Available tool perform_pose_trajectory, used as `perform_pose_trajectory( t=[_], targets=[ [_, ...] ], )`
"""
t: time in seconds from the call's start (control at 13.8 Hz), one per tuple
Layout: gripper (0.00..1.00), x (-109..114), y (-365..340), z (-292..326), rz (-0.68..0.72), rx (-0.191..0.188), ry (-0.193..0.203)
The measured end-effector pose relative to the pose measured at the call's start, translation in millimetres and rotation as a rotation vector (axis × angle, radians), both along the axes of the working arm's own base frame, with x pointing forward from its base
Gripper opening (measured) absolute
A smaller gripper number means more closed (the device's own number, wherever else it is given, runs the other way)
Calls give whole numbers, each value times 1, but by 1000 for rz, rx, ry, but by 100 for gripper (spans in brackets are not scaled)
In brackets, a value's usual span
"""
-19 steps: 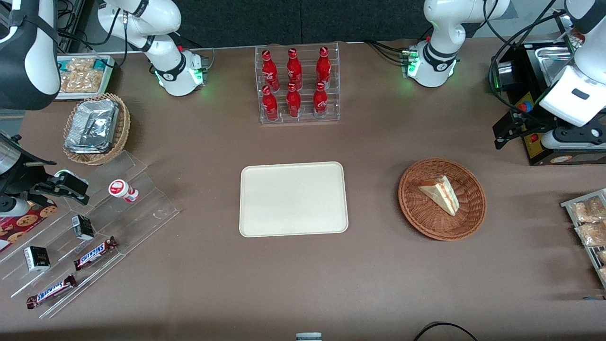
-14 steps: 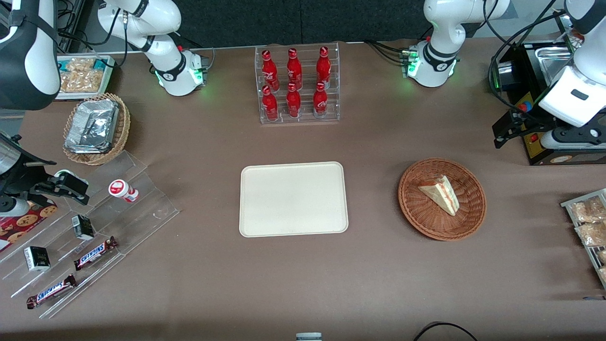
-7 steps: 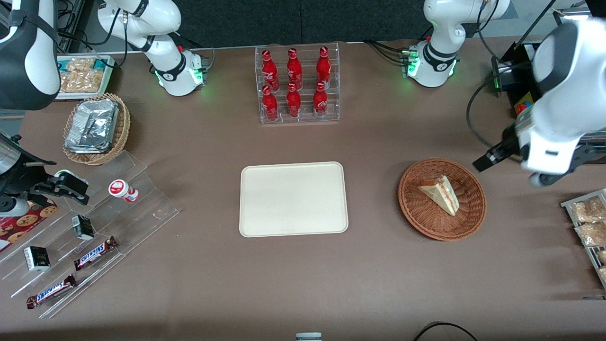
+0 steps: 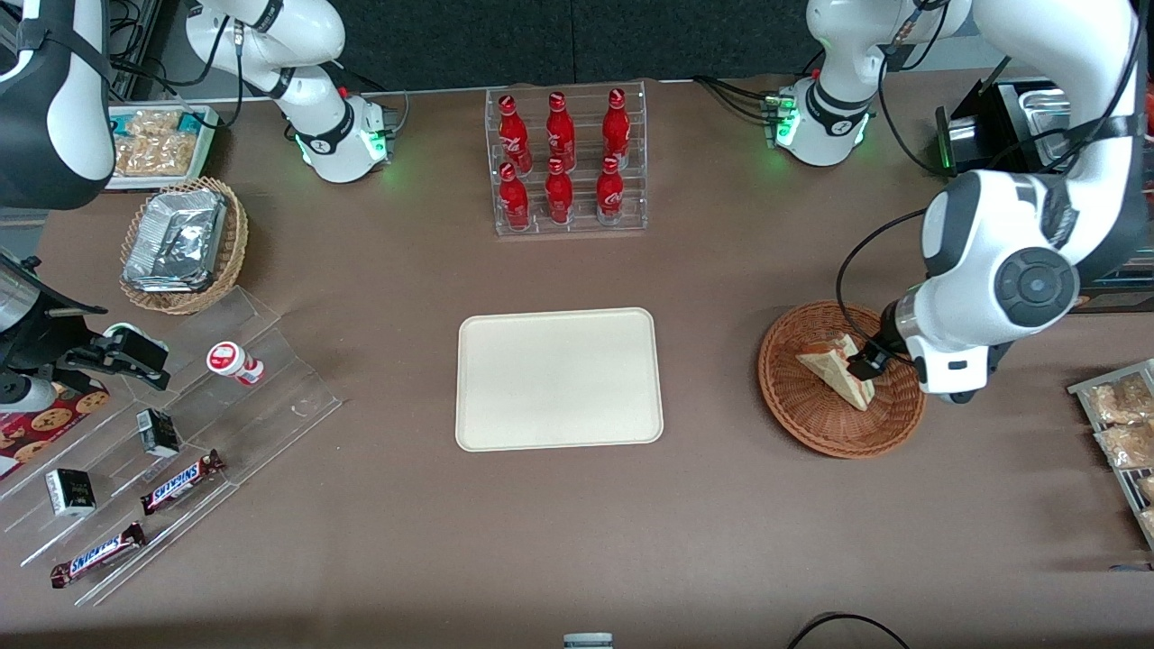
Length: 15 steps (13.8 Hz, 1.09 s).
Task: Place sandwich from basket to tray
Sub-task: 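Lower the left gripper and close it on the wrapped sandwich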
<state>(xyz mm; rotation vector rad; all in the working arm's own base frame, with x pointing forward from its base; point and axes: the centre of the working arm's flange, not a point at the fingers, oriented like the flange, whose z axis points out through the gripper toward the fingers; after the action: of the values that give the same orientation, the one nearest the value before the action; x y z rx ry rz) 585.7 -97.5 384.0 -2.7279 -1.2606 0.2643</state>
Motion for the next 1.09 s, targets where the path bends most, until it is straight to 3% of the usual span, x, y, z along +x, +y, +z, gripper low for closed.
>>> perform_pose_trajectory(
  t=[1.09],
  targets=[
    [100,-36,9,-136,26,-13,-103]
  ],
)
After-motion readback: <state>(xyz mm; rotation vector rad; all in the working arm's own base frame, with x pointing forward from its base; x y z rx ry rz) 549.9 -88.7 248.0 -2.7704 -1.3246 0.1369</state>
